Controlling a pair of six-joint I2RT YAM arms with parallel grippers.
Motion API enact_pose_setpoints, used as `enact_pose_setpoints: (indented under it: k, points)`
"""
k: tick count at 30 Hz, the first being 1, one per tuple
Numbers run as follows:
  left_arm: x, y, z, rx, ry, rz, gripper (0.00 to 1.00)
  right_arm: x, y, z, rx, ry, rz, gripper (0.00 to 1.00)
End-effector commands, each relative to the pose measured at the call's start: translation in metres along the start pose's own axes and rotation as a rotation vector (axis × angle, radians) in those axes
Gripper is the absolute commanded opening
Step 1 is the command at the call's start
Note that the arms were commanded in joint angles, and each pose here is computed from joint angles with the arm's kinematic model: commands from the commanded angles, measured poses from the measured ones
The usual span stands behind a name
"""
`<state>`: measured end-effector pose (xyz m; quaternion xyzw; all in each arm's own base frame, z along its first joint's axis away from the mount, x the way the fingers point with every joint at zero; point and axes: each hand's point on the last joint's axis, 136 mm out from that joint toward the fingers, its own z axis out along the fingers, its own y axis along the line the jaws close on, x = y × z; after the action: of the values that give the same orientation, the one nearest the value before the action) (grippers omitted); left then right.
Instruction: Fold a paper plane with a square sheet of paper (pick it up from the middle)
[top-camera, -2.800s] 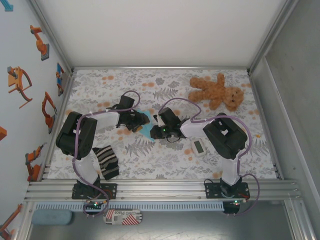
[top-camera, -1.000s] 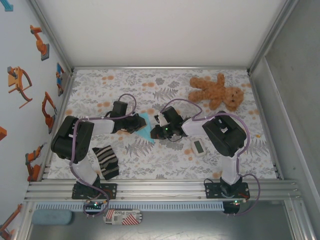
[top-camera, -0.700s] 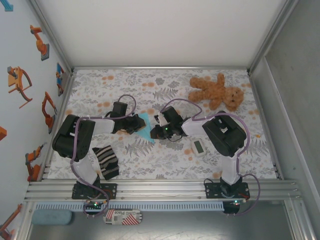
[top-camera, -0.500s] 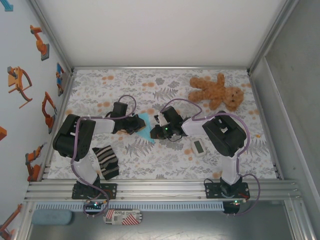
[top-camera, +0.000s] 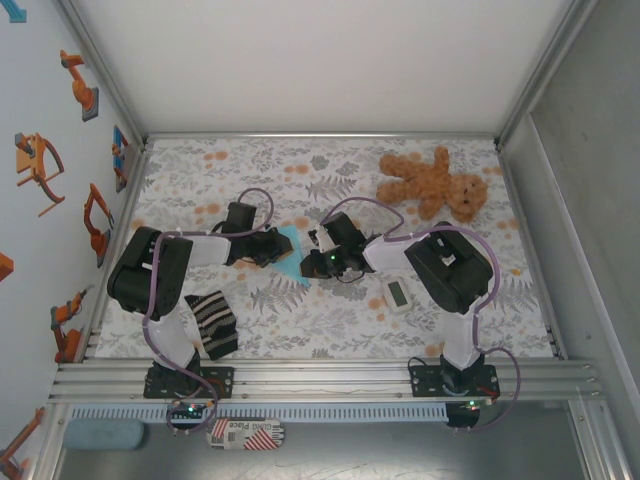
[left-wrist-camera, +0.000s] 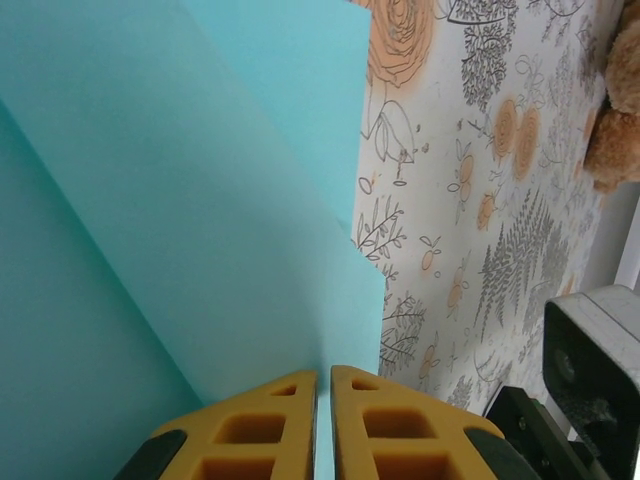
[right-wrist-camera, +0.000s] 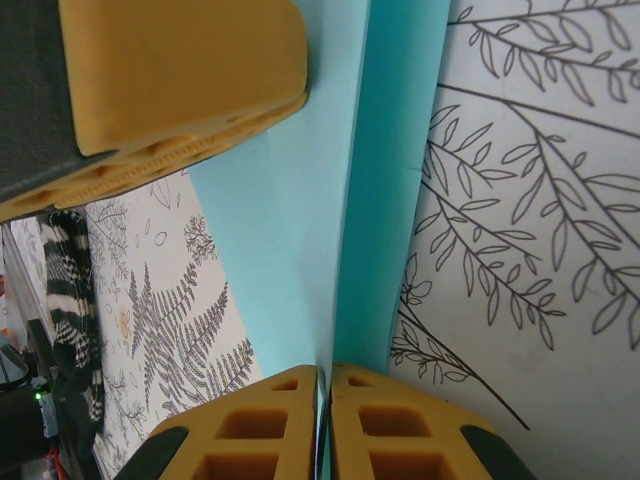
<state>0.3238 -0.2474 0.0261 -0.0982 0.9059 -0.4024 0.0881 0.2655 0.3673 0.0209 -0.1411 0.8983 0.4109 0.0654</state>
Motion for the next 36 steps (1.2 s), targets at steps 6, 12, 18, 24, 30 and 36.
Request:
enact_pose_setpoints:
  k: [6,12,18,24,30,36]
  points:
    - [-0.0026,-0.0036,0.0032,0.015,0.023,0.003,0.13,0.0180,-0.0236,0.0064,0.066,0.062,0.050,0.13]
    - [-0.0020,-0.0039,0.0045,0.015,0.031,0.004,0.13,0.0194,-0.0258,0.0066,0.074,0.065,0.053,0.13]
    - [-0.0016,-0.0027,0.0050,0.011,0.034,0.002,0.13,0.0200,-0.0273,0.0068,0.079,0.068,0.056,0.12]
    - [-0.0021,-0.0013,0.0066,0.010,0.036,-0.001,0.13,0.0217,-0.0275,0.0071,0.078,0.073,0.056,0.12]
    - [-0.0016,0.0003,0.0081,0.005,0.042,-0.005,0.13,0.0216,-0.0271,0.0068,0.077,0.072,0.055,0.12]
    - [-0.0004,0.0026,0.0086,-0.002,0.045,-0.008,0.13,0.0198,-0.0243,0.0053,0.072,0.067,0.051,0.12]
